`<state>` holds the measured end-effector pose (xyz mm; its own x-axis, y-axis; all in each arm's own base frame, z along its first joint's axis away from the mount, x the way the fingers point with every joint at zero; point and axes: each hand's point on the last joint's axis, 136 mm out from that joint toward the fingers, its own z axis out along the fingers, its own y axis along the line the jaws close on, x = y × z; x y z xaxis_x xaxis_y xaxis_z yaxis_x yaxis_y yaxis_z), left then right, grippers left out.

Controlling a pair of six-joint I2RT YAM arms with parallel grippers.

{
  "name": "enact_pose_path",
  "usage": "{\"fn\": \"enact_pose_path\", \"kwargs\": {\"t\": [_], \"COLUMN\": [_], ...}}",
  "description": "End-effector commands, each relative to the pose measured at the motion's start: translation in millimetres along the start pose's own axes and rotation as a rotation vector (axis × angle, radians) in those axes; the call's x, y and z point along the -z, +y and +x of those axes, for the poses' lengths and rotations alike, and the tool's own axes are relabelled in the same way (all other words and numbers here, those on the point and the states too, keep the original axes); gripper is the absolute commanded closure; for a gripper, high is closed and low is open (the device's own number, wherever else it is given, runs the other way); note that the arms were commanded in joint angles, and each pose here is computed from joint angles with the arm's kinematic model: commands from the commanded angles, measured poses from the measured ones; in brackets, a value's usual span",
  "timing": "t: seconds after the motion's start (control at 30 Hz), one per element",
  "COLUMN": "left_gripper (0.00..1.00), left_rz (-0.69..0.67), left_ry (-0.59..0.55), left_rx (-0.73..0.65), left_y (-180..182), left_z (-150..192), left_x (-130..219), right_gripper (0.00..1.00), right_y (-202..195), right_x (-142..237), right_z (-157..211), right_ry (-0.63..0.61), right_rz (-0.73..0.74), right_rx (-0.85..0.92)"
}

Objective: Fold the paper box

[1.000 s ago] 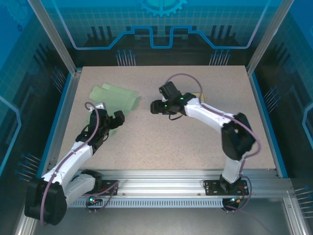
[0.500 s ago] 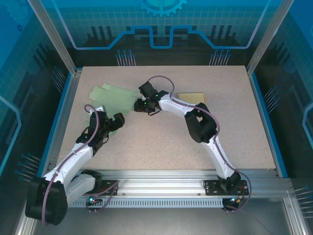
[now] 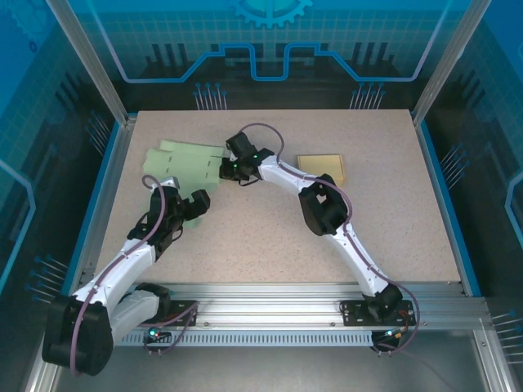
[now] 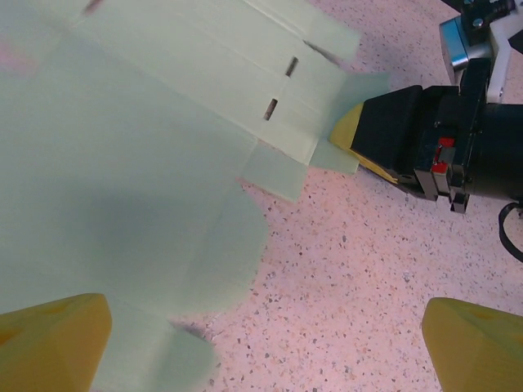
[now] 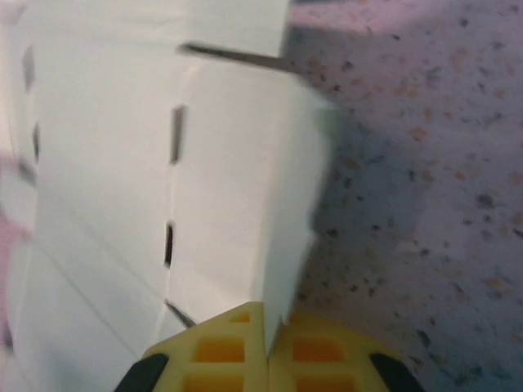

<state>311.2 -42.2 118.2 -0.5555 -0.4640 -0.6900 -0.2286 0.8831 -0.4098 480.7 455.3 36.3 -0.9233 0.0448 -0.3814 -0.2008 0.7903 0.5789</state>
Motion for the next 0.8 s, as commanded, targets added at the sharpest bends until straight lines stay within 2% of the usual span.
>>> {"fn": "enact_pose_path", "kwargs": {"t": [0.0,0.13,0.27,0.43,0.63,0.77], "left_gripper": [0.01,0.01,0.01,0.01,0.01,0.01], "left_rz": [0.014,0.038,0.072,0.173,0.268,0.312], "left_ry": [-0.003,-0.007,-0.025,-0.046,-0.097,-0.085], "left_rx": [0.010,-0.034,-0.058,-0.076,-0.147,-0.216], "left_y": [-0.3,-7.8,-17.8,-41.4,-64.8,-77.5], "left_z": [-1.6,-7.5,-17.1,-30.9,-48.9,-53.7], "left_x": [2.2,6.3,11.0,15.9,20.0,15.4], "right_gripper": [1.00,1.00,1.00,1.00,1.00,1.00], "right_y": [-16.2,-18.4,-23.6,-43.8,-65.5,-69.3], "right_x": [-0.1,34.0,85.9,145.2,213.6,250.7], "right_z": [7.8,11.1,10.5,29.5,51.8,60.7], "right_ry": [0.056,0.041,-0.016,-0.049,-0.110,-0.176], "right_rz": [0.030,0.100,0.179,0.272,0.346,0.363], "right_rx": [0.020,0.137,0.264,0.420,0.522,0.566]}}
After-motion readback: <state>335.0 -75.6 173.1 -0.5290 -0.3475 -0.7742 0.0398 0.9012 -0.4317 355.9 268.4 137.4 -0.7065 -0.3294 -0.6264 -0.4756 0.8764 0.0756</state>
